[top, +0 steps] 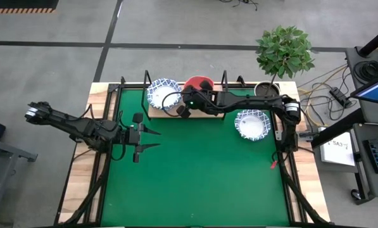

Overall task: Place and stack bowls onto a shelf
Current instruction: Stack the orange bowl on top of the the pink bowl on the shelf

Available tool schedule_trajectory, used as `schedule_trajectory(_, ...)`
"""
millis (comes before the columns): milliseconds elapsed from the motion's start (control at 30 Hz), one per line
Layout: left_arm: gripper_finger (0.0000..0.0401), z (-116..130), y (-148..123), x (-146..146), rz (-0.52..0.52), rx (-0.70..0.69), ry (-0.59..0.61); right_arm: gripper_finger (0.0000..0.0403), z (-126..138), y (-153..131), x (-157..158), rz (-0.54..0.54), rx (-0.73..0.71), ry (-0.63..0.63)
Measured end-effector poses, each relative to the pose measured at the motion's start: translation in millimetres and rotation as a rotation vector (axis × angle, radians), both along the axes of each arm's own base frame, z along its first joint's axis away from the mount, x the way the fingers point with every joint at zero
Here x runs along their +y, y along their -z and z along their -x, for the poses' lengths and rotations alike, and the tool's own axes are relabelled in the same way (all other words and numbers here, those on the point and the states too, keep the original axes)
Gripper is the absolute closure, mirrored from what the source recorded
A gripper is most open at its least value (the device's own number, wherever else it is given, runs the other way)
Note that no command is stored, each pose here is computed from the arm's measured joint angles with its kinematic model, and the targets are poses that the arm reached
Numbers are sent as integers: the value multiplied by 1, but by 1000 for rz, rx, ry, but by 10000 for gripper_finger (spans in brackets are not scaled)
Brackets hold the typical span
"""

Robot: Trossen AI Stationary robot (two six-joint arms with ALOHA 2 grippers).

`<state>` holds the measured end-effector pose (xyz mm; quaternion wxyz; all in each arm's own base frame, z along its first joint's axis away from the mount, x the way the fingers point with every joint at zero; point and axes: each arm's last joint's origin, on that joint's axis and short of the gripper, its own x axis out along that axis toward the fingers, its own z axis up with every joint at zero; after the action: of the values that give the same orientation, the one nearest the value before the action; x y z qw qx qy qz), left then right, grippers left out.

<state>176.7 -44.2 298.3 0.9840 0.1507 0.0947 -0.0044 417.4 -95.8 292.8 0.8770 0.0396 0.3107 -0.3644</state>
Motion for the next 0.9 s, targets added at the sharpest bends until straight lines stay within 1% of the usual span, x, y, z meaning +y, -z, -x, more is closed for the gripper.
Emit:
schedule_trajectory(100, 244, 0, 0, 0, 0, 0, 0, 394, 0, 3, 2, -22, -16, 18)
schedule_trajectory(233, 244, 0, 0, 0, -1, 3, 0, 394, 2, 15, 5, -70, -40, 60)
schedule_trajectory(333, 244, 0, 0, 0, -1, 4, 0, 394, -1, 19, 7, -64, -79, 54)
schedule_trajectory(467, 244, 0, 0, 0, -1, 5, 0, 394, -5, 15, 11, -40, -120, 26)
schedule_trajectory(633, 244, 0, 1, 0, -3, 12, 0, 394, 0, -4, 18, -5, -147, -13)
schedule_trajectory(733, 244, 0, 1, 0, -3, 12, 0, 394, 9, -14, 18, 27, -144, 15)
schedule_trajectory(833, 244, 0, 1, 0, -4, 12, 0, 394, 17, -16, 16, 52, -133, 41)
schedule_trajectory(900, 244, 0, 1, 0, -3, 11, 0, 394, 21, -12, 14, 53, -121, 51)
